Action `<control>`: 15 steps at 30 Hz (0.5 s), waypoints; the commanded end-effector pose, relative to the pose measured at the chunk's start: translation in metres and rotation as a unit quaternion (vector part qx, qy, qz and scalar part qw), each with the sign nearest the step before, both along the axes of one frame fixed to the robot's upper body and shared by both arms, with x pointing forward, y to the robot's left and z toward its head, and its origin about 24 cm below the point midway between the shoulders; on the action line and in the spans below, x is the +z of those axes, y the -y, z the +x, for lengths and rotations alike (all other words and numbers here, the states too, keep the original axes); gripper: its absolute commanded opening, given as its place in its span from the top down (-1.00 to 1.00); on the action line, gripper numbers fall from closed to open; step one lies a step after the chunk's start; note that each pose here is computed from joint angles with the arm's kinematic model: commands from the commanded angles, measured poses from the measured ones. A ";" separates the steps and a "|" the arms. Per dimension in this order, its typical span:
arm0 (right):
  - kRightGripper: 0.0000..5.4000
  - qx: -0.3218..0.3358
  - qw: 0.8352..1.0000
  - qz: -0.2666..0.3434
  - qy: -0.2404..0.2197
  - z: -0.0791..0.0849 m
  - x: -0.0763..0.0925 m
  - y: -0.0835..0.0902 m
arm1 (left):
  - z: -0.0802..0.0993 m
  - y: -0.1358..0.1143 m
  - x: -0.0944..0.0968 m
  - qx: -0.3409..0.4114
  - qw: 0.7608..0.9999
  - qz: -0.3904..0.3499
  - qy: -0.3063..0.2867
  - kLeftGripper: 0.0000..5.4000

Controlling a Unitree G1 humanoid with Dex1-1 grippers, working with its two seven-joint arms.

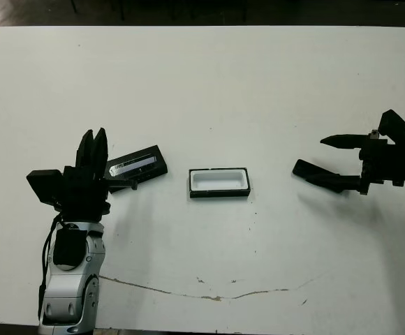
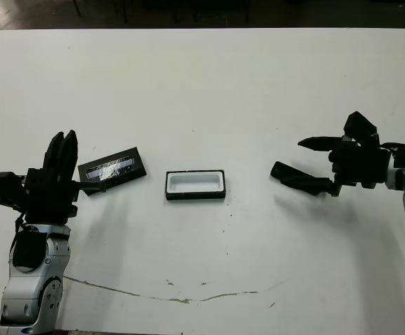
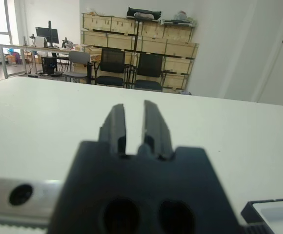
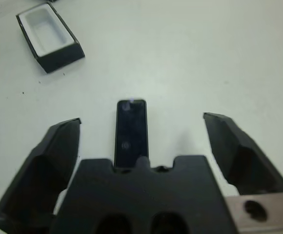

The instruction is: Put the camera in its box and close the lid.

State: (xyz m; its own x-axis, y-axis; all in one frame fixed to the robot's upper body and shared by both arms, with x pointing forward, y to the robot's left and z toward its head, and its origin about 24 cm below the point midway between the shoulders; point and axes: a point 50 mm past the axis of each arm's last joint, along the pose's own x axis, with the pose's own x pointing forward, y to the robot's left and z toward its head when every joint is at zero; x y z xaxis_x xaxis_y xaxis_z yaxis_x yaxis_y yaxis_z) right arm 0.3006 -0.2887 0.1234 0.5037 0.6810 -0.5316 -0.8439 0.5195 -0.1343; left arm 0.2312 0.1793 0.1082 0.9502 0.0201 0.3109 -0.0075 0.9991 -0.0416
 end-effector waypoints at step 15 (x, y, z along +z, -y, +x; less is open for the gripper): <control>-0.92 -0.049 0.998 -0.036 -0.035 -0.020 -0.042 0.022 | -0.001 -0.004 -0.007 0.004 1.000 0.010 -0.021 1.00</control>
State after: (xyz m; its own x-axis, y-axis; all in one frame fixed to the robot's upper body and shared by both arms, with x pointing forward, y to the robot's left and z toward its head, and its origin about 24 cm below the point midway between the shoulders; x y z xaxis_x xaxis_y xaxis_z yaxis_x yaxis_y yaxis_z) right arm 0.2918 -0.3059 0.1008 0.5501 0.6238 -0.5552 -0.8038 0.5758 -0.1496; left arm 0.2312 0.1799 0.1085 0.9500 0.0186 0.3117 -0.0076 0.9993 -0.0366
